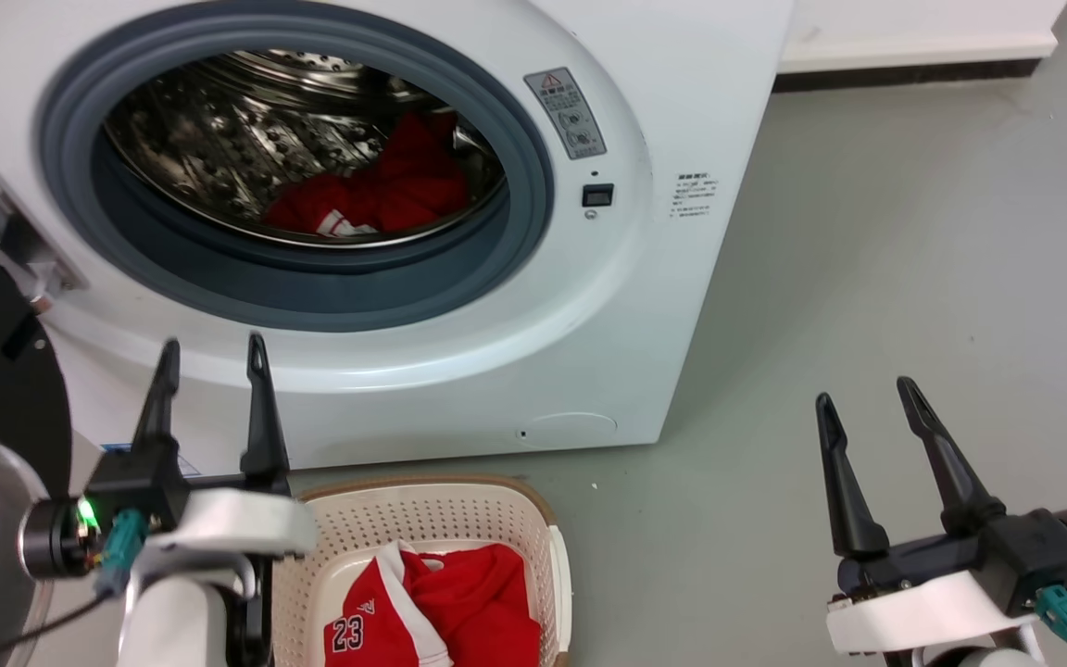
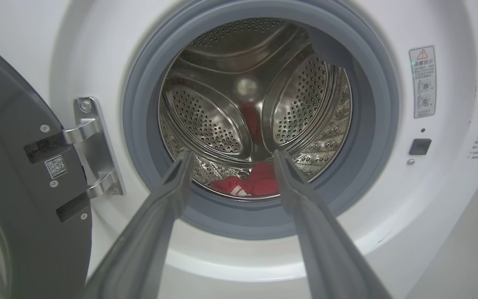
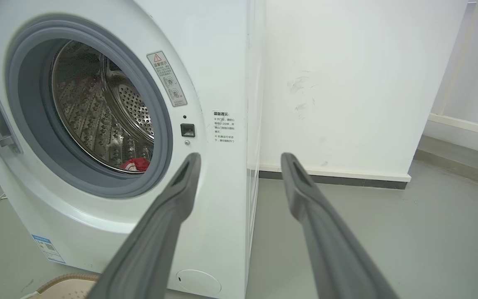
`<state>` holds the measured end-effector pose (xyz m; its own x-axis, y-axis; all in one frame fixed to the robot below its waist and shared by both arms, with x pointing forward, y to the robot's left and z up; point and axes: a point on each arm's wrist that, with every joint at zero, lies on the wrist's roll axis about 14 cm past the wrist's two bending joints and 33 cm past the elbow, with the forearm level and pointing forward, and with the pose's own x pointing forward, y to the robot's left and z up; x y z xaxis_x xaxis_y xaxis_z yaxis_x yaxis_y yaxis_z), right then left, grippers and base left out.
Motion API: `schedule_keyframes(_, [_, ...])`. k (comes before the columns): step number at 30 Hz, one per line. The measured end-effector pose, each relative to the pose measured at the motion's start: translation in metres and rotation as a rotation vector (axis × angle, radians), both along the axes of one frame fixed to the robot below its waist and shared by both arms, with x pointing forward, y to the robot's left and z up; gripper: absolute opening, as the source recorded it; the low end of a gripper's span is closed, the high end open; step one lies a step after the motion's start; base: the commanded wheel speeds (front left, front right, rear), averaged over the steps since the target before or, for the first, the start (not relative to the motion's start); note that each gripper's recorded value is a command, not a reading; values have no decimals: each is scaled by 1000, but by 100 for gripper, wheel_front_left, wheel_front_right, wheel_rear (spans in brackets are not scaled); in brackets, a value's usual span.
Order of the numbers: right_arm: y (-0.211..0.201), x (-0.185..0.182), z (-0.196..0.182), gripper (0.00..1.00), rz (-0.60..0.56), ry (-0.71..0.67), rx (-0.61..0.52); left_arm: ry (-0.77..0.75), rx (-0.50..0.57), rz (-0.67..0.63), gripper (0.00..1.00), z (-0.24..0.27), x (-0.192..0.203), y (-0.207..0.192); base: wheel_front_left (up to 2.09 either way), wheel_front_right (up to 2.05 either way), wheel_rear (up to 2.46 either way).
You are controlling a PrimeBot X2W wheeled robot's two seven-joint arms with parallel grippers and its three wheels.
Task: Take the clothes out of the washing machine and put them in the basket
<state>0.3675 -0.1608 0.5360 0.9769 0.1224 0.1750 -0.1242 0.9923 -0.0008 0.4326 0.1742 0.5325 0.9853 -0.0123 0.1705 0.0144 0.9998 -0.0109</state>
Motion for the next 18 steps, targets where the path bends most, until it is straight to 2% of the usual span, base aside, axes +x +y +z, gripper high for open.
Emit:
schedule_keyframes(7, [-2,13,-1,100,-5,2,9,17,22,-51,100,-6,47,-12,0,0,0])
schedule_keyframes(18, [-16,48,-23,100,-39,50,12,68,105,-109,100,-28,153,-32,0,0,0])
